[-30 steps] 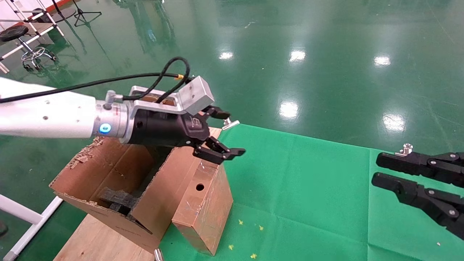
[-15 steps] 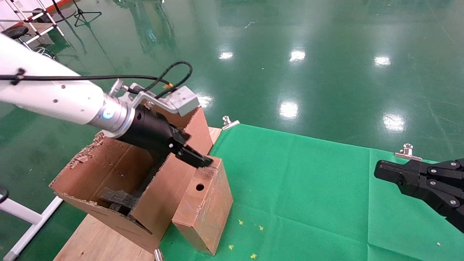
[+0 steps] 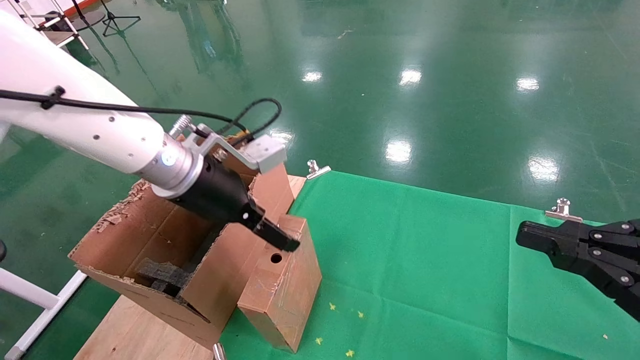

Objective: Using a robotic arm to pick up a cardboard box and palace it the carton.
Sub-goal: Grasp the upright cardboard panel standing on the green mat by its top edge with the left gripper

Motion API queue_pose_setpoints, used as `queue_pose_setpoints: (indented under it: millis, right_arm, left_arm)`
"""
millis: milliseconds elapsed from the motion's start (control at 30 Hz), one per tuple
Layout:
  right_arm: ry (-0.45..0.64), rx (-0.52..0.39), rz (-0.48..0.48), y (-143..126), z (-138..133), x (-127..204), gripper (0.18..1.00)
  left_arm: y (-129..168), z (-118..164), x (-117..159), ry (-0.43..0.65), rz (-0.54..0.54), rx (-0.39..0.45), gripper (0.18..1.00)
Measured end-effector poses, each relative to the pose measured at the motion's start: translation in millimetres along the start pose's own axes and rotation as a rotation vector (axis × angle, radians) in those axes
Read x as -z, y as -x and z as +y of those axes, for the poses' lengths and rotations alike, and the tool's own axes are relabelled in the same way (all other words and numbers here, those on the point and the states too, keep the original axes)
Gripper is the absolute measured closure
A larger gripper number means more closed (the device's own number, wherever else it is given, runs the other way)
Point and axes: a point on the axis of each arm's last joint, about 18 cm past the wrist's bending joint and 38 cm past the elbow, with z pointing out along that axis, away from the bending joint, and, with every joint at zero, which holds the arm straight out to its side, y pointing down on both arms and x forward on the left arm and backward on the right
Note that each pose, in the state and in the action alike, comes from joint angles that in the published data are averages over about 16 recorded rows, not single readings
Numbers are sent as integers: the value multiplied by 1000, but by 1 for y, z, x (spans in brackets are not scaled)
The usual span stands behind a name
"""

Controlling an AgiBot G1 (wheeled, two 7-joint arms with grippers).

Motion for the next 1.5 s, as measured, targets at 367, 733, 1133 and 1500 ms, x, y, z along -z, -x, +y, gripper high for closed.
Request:
queue_pose_setpoints:
  millis: [367,733,1133,1500]
  right_arm:
    - [0,0,0,0,0,0,988]
    - [0,0,0,0,0,0,985]
    - [0,0,1,0,0,0,921]
    - [0,0,1,0,0,0,736]
  left_arm:
    - [-13,5,-11,89,9,-42,183]
    - [-15,4,-11,110,-4,-85,184]
    - [-15,3,-11,108,-4,-83,213]
    - [-15,4,-12,108,-2,-78,333]
